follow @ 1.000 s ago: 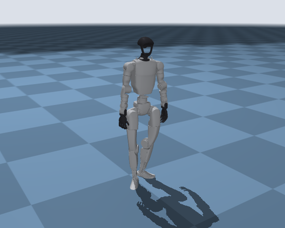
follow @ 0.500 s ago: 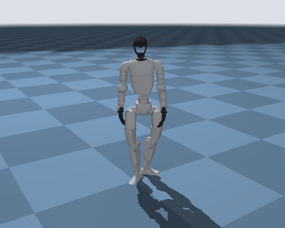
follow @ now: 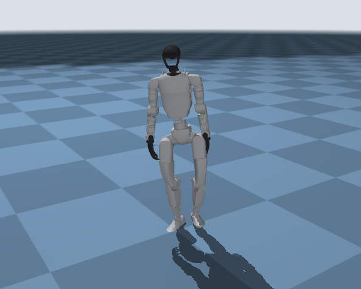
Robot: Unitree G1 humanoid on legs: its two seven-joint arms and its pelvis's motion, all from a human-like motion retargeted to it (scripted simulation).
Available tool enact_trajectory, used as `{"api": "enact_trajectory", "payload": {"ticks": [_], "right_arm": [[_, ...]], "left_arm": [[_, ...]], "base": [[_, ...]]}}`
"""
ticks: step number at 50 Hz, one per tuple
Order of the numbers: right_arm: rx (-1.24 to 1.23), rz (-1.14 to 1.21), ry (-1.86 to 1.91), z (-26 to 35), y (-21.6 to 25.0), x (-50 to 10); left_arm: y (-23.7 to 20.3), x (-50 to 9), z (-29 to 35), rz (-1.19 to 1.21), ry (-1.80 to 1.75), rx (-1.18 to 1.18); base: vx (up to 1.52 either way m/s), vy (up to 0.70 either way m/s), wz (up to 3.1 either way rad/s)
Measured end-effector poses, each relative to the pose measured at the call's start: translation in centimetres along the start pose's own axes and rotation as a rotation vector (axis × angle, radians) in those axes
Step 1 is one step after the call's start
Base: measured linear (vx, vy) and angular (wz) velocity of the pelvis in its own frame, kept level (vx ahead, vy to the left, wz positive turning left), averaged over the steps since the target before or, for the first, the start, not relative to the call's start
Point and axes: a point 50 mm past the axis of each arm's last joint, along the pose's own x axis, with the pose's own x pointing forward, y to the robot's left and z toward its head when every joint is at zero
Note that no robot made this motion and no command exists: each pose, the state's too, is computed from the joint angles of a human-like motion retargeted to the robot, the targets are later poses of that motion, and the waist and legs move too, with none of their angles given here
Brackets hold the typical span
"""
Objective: In place motions
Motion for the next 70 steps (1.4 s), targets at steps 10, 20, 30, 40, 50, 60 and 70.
{"api": "enact_trajectory", "payload": {"ticks": [10, 20, 30, 40, 50, 60, 70], "right_arm": [[0.066, 0.032, 0.058, -1.4, 2.2, 0.3], [0.016, 0.095, 0.099, -2.2, 3.5, 0.3], [0.042, 0.045, -0.016, 0.1, 2.2, 0.3], [0.084, 0.029, 0.013, -0.6, 2.5, 0.4], [0.152, 0.044, 0.113, -3.2, 2.9, 0.2], [0.087, -0.021, 0.140, -5.2, 1.2, -0.1], [0.166, -0.063, 0.193, -7.0, 0.4, -0.6]], "left_arm": [[0.0, 0.1, -1.7, -0.013, 0.051, -0.023], [0.0, 0.0, -0.5, -0.034, -0.013, -0.048], [-0.1, 0.1, -0.8, -0.039, 0.009, -0.025], [1.4, -0.2, 0.2, -0.009, -0.012, 0.008], [1.4, -0.7, 4.4, -0.034, -0.152, -0.012], [1.3, -0.3, 1.9, -0.022, -0.110, -0.037], [2.9, -0.5, -1.3, 0.041, -0.005, -0.208]], "base": [[0.14, -0.05, -0.10], [0.14, -0.02, -0.16], [0.06, 0.02, 0.12], [0.03, -0.08, 1.36], [0.00, -0.09, 2.09], [0.19, 0.11, 1.96], [0.18, 0.22, 2.71]]}}
